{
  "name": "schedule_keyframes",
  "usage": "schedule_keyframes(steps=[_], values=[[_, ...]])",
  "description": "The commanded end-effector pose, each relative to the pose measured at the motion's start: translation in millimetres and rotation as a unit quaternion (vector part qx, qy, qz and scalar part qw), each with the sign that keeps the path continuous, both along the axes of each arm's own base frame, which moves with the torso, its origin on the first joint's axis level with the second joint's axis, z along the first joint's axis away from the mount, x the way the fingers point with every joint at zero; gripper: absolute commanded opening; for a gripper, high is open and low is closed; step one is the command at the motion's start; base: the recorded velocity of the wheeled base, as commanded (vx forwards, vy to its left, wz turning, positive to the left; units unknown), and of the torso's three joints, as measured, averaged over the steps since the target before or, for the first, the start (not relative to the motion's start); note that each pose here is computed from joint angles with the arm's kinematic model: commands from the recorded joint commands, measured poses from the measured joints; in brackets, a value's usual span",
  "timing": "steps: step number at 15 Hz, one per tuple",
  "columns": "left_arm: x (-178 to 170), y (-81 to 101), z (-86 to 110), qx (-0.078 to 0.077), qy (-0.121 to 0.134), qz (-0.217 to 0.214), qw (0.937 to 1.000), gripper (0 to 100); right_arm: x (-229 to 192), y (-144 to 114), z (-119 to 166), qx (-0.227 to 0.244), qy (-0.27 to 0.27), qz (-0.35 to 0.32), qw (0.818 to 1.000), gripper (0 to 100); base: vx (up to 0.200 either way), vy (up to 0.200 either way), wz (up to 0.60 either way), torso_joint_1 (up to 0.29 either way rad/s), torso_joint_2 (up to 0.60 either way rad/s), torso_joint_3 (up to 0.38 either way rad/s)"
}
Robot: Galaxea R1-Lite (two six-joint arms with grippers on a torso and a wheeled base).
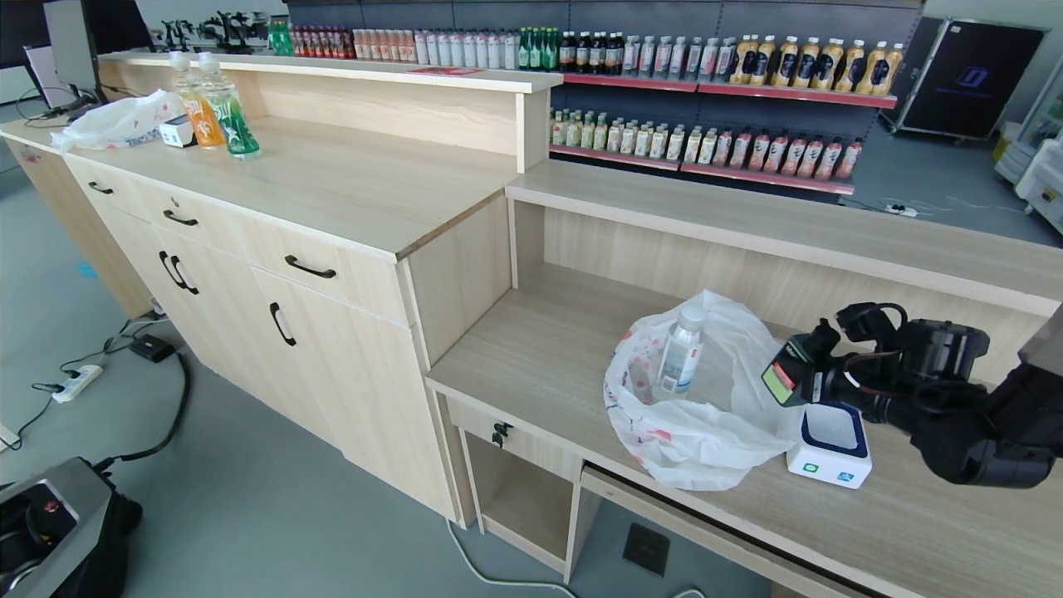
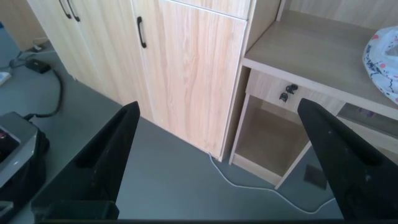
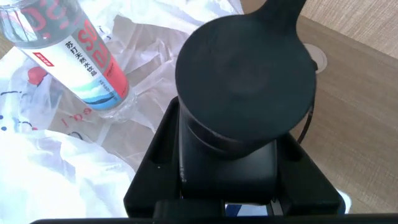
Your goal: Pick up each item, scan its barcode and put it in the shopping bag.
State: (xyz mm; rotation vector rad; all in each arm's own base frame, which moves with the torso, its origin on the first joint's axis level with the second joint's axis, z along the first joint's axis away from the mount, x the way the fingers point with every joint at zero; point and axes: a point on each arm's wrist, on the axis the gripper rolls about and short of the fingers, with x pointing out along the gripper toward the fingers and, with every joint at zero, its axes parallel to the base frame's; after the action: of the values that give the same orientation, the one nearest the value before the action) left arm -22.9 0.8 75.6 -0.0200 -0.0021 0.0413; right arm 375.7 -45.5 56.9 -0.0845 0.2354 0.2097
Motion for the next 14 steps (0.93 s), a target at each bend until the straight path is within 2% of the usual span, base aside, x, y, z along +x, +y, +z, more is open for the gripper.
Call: schedule_keyframes(steps=[1, 8, 14], values=[[0.0, 0.0, 0.0, -0.001, 0.000, 0.000, 1.0000, 100, 4.1, 0.9, -8.8, 0.002, 0.001, 0.004, 1.000, 0, 0.000, 0.000, 0.00, 0.000, 0.00, 0.000], [0.0, 0.0, 0.0, 0.000, 0.000, 0.000, 1.0000, 100, 9.7, 3.3, -32.2, 0.005, 0.013, 0.027, 1.000, 0, 0.000, 0.000, 0.00, 0.000, 0.00, 0.000], [0.0, 0.0, 0.0, 0.000, 0.000, 0.000, 1.0000, 100, 17.2, 2.4, -31.1, 0.005, -0.001, 0.027, 1.000, 0, 0.000, 0.000, 0.00, 0.000, 0.00, 0.000]])
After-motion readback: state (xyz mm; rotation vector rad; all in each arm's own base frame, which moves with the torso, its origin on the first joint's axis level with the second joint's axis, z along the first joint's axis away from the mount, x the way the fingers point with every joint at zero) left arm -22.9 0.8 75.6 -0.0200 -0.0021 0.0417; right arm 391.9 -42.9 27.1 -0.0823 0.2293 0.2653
